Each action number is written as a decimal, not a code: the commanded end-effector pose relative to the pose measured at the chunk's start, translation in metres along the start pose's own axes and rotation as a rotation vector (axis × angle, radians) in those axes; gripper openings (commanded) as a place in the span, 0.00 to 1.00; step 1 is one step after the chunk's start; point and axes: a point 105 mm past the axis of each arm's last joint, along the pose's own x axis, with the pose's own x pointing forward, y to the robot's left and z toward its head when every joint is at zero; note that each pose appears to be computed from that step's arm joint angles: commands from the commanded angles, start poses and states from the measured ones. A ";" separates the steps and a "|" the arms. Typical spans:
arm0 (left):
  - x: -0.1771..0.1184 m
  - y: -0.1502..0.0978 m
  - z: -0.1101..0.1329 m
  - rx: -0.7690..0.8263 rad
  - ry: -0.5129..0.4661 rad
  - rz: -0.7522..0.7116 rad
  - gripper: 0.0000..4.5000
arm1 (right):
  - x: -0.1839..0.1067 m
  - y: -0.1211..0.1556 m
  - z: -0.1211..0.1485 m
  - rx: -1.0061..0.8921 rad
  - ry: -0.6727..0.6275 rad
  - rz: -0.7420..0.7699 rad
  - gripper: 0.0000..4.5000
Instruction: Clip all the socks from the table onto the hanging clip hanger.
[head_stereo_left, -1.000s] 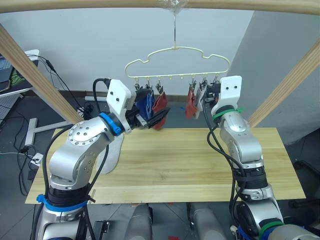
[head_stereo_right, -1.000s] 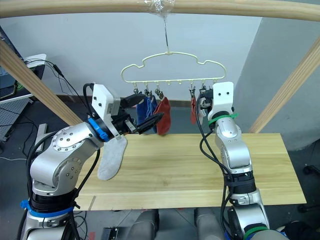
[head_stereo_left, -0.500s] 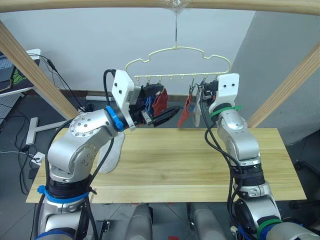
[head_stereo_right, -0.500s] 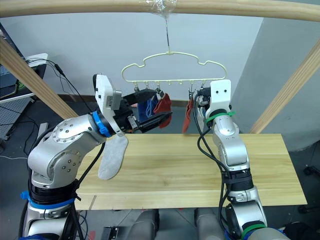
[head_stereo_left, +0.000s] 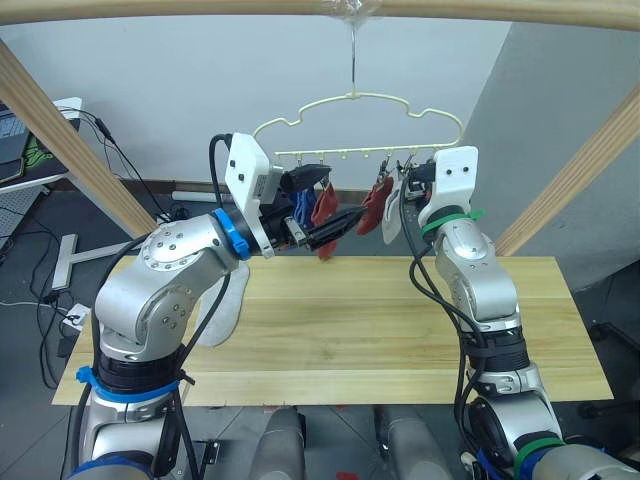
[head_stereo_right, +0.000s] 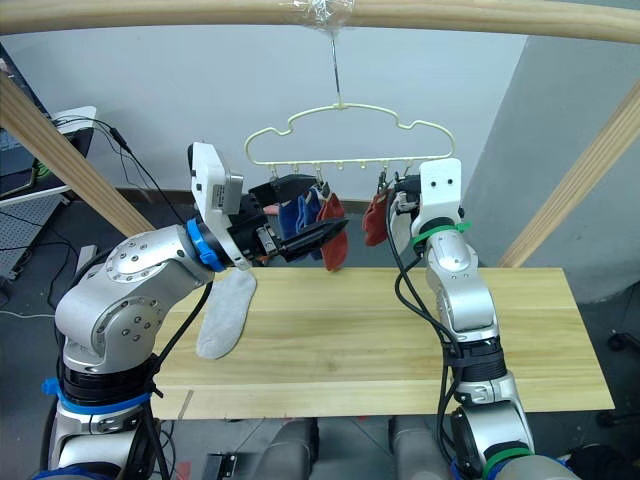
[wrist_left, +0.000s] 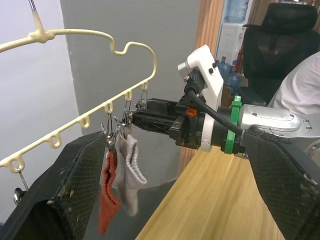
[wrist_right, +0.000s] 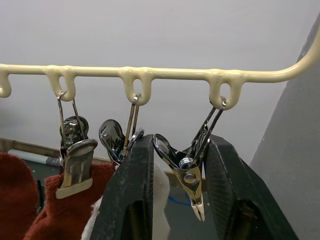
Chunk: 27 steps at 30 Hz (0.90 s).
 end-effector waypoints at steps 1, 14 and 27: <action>0.001 -0.008 0.012 0.032 -0.042 -0.023 1.00 | 0.001 -0.002 0.021 -0.036 -0.077 -0.008 0.32; 0.003 -0.008 0.012 0.033 -0.047 -0.017 1.00 | 0.000 -0.009 0.017 -0.079 -0.057 -0.037 0.32; 0.004 -0.006 0.013 0.035 -0.048 -0.008 1.00 | 0.000 -0.008 0.017 -0.046 -0.058 -0.034 0.32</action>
